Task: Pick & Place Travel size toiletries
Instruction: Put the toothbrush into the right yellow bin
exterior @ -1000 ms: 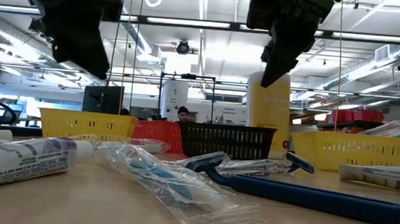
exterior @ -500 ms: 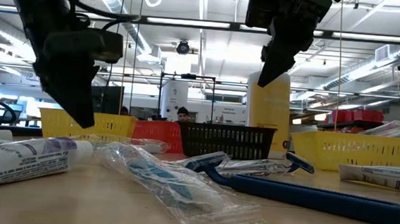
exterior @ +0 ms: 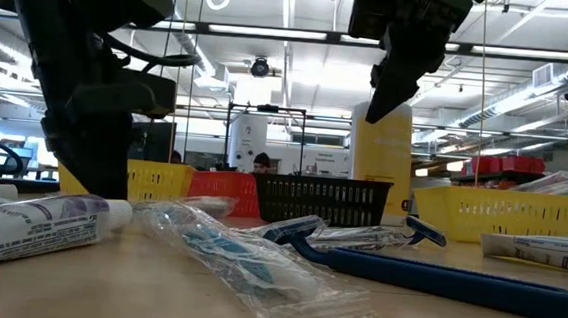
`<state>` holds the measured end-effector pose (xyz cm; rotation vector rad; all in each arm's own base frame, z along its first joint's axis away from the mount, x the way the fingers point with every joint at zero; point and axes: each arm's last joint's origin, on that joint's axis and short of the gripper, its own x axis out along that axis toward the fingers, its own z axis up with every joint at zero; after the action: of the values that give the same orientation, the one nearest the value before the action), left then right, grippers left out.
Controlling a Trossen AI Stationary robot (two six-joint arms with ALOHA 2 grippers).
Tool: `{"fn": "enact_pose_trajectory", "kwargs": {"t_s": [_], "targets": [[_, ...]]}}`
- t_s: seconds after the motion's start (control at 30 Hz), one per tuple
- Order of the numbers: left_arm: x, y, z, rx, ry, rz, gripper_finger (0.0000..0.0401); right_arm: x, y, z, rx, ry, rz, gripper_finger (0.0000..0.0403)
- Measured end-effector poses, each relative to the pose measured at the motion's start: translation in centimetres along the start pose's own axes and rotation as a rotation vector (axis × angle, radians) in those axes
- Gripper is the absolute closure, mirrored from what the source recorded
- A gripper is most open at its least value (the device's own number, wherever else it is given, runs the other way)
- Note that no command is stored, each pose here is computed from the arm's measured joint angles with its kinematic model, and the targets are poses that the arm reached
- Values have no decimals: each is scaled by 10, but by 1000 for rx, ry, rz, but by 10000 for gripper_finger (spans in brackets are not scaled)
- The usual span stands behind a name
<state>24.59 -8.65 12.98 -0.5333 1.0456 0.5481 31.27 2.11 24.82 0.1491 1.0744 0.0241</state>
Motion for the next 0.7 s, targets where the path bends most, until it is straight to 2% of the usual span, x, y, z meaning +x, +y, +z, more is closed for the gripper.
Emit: {"fn": "enact_pose_trajectory", "kwargs": {"t_s": [0.13, 0.23, 0.53, 0.7], "targets": [[0, 0, 0, 0, 1, -5, 269, 0, 0, 0, 1, 0, 0, 215], [0, 0, 0, -1, 3, -6, 272, 0, 0, 0, 1, 0, 0, 214], [0, -1, 1, -2, 5, -15, 376, 0, 0, 1, 1, -8, 1, 198], [-6, -1, 2, -12, 3, -35, 387, 0, 0, 3, -25, -28, 5, 194]]}}
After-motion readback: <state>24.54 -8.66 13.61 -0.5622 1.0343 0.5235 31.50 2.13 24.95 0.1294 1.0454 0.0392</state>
